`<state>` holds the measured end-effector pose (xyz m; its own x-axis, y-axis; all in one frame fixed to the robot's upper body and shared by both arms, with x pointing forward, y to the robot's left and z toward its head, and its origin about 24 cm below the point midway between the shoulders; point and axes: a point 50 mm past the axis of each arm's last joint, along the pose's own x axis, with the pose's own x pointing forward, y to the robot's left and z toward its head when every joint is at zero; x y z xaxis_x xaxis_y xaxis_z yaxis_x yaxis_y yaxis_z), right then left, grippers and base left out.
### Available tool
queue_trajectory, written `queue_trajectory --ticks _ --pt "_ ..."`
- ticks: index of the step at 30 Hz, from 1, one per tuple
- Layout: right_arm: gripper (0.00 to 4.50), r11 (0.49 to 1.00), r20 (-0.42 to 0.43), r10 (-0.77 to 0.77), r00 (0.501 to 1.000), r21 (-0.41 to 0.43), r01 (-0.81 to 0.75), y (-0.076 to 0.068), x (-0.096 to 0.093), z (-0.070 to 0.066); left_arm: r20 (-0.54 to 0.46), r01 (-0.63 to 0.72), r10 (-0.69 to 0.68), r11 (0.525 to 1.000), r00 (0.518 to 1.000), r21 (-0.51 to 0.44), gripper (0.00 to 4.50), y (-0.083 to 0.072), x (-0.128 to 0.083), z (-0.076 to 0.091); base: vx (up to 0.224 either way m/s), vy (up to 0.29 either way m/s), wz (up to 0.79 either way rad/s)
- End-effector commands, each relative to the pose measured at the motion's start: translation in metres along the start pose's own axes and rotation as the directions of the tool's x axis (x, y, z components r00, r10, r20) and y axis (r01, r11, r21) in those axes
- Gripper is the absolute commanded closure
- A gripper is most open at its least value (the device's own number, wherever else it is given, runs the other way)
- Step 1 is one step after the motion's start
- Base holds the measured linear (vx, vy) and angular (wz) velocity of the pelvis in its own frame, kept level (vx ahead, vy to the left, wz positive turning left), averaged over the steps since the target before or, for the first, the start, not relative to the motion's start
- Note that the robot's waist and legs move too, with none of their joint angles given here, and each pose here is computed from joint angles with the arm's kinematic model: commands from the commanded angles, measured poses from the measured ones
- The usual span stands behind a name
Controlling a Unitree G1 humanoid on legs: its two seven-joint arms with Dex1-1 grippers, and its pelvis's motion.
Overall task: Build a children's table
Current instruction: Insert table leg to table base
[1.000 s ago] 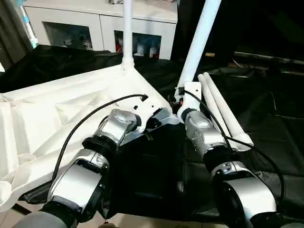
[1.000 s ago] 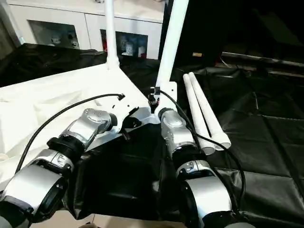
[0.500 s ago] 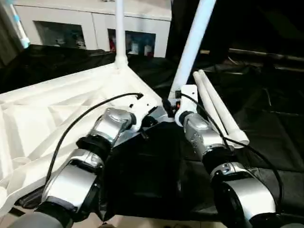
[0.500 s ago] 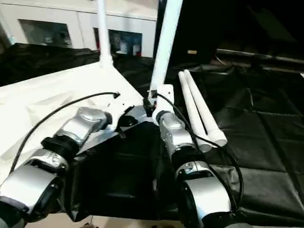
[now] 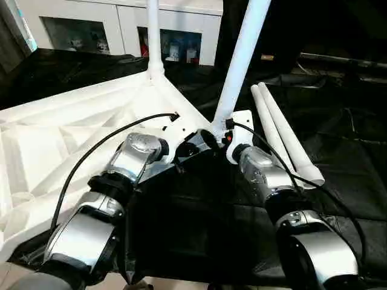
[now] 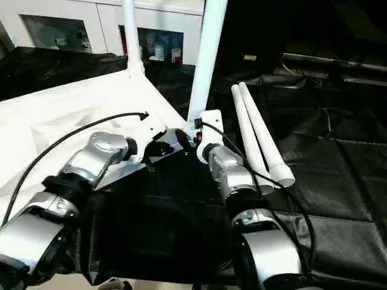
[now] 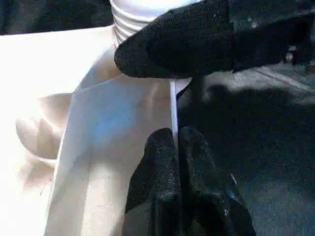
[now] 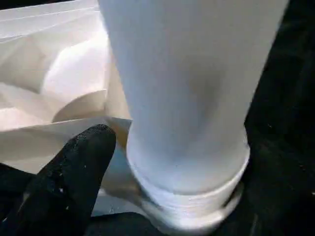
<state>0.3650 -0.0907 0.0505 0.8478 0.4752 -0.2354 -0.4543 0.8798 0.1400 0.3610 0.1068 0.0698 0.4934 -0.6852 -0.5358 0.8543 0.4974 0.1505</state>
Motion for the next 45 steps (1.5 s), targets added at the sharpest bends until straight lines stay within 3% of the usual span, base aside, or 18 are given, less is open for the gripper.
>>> queue_trajectory --ticks 1,11,17,37,39,42,43,45 --pt "0.33 0.998 0.005 0.045 0.999 -0.041 -0.045 -0.005 -0.006 0.006 0.044 0.049 -0.051 0.997 0.998 0.061 4.5 -0.003 -0.003 0.009 0.0 0.0 0.0" --pt "0.33 0.944 -0.091 0.243 0.966 -0.208 -0.257 -0.023 -0.033 0.006 0.064 0.17 -0.176 0.982 0.982 0.088 4.5 -0.008 -0.018 -0.003 0.0 0.0 0.0" --pt "0.33 0.905 -0.139 0.322 0.937 -0.246 -0.347 -0.025 -0.044 0.005 0.07 0.215 -0.222 0.972 0.973 0.094 4.5 -0.013 -0.021 -0.004 0.0 0.0 0.0" --pt "0.33 0.891 -0.145 0.373 0.916 -0.221 -0.397 -0.018 -0.045 0.004 0.07 0.284 -0.293 0.952 0.954 0.117 4.5 -0.021 -0.025 -0.004 0.0 0.0 0.0" --pt "0.69 0.89 -0.149 0.374 0.915 -0.219 -0.399 -0.018 -0.045 0.003 0.067 0.285 -0.294 0.951 0.953 0.118 4.5 -0.02 -0.025 -0.005 0.0 0.0 0.0" --pt "0.72 0.886 -0.156 0.38 0.912 -0.223 -0.407 -0.018 -0.046 0.002 0.064 0.286 -0.295 0.951 0.953 0.119 4.5 -0.02 -0.026 -0.005 0.0 0.0 0.0" --pt "0.99 0.882 -0.162 0.385 0.908 -0.225 -0.414 -0.018 -0.046 0.001 0.063 0.287 -0.296 0.95 0.953 0.119 4.5 -0.021 -0.026 -0.006 0.0 0.0 0.0" --pt "1.1 0.88 -0.166 0.388 0.907 -0.227 -0.418 -0.017 -0.046 0.0 0.063 0.287 -0.296 0.95 0.953 0.12 4.5 -0.021 -0.026 -0.006 0.0 0.0 0.0"
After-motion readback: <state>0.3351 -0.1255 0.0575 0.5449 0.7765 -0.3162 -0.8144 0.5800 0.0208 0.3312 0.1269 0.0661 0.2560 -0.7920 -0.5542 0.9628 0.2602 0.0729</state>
